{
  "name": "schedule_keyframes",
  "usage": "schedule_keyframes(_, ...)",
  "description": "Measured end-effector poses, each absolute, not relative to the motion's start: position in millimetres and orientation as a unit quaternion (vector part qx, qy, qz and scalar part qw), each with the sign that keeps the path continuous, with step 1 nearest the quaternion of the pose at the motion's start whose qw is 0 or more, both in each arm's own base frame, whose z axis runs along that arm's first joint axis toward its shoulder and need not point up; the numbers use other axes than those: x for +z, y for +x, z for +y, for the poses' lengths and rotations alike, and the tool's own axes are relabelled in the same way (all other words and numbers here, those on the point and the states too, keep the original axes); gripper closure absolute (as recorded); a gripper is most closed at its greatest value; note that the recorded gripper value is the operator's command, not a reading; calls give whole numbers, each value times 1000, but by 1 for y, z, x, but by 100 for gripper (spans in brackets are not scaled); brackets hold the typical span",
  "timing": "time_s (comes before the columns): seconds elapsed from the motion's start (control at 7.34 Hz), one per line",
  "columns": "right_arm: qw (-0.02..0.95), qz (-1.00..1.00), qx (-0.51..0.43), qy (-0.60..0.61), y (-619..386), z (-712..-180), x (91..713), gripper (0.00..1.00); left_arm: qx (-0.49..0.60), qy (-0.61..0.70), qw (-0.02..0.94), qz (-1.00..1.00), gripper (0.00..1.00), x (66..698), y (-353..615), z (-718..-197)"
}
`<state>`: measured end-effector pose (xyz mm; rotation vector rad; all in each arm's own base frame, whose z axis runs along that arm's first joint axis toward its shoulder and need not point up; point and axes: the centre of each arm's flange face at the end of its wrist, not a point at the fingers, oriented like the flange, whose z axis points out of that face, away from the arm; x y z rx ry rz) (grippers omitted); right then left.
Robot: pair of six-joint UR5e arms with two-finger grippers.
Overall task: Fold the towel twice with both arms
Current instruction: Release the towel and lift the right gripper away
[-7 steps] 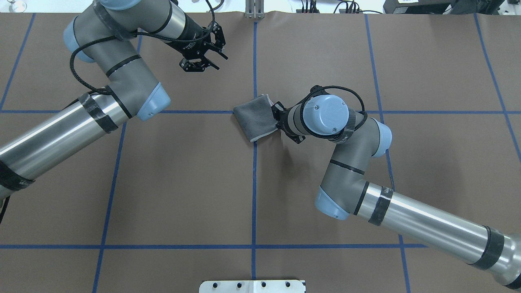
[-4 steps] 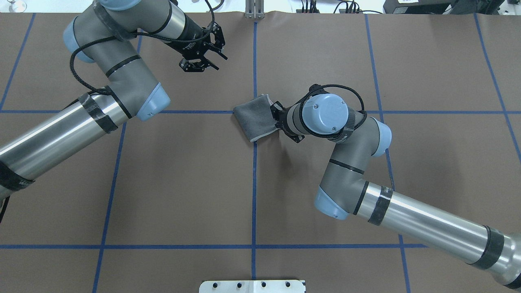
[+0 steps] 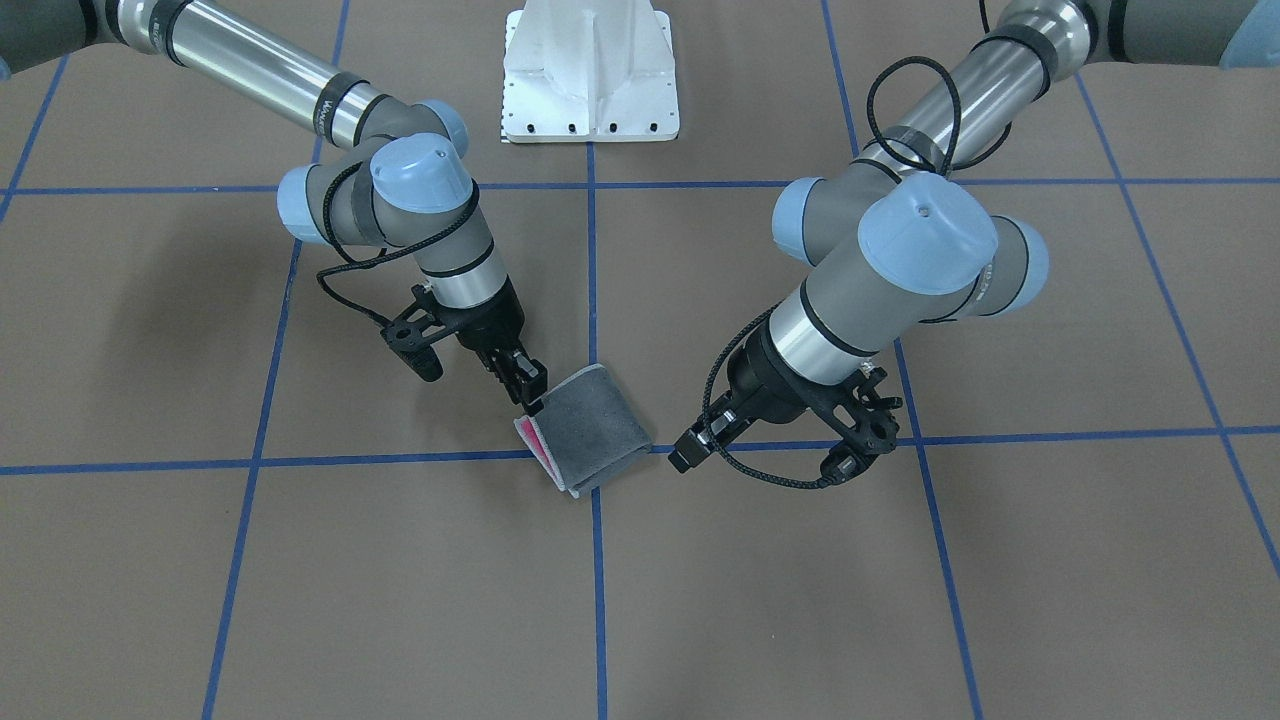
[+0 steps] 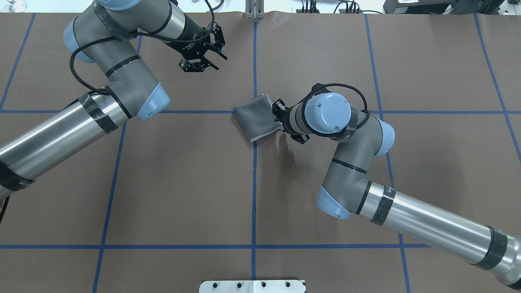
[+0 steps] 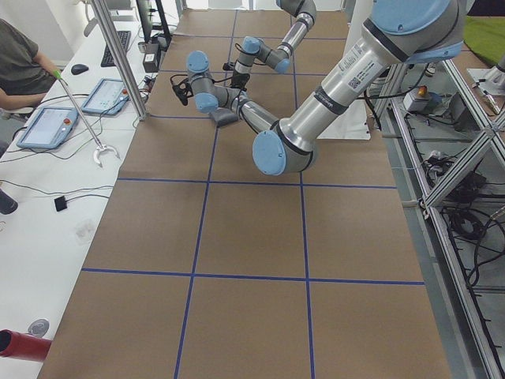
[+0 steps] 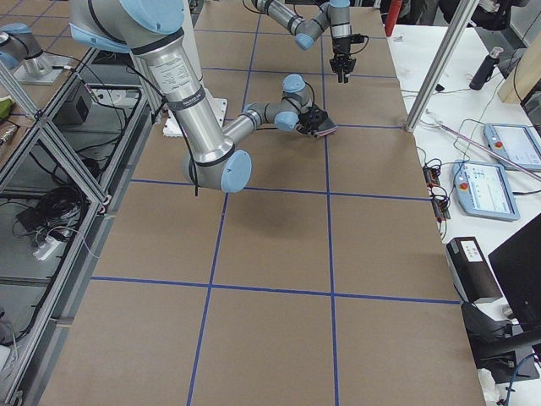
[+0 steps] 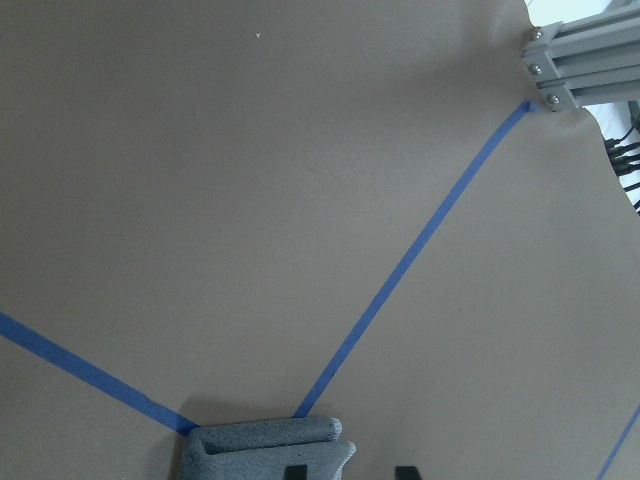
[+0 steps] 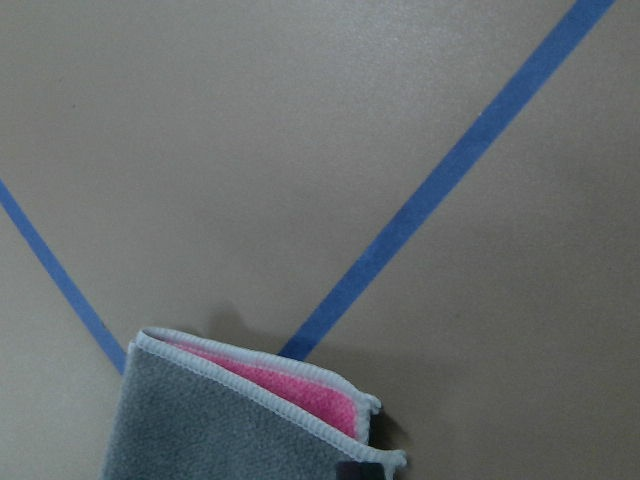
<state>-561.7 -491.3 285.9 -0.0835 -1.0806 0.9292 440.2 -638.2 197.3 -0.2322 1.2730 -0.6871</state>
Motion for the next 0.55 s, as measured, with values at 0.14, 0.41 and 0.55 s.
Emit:
schedule_keyframes(0.14,756,-495,427,-39,-563,-490,286,42,-314,-106,743,581,59,197,440,-638)
schedule_keyframes(0.41,757,-495,425,-41,-567,-488,286,43,-314,-106,743,581,59,197,440,-638)
schedule_keyframes(0.55,757,-495,425,-39,-566,-489,285,40,-313,-106,743,582,56,197,440,-638)
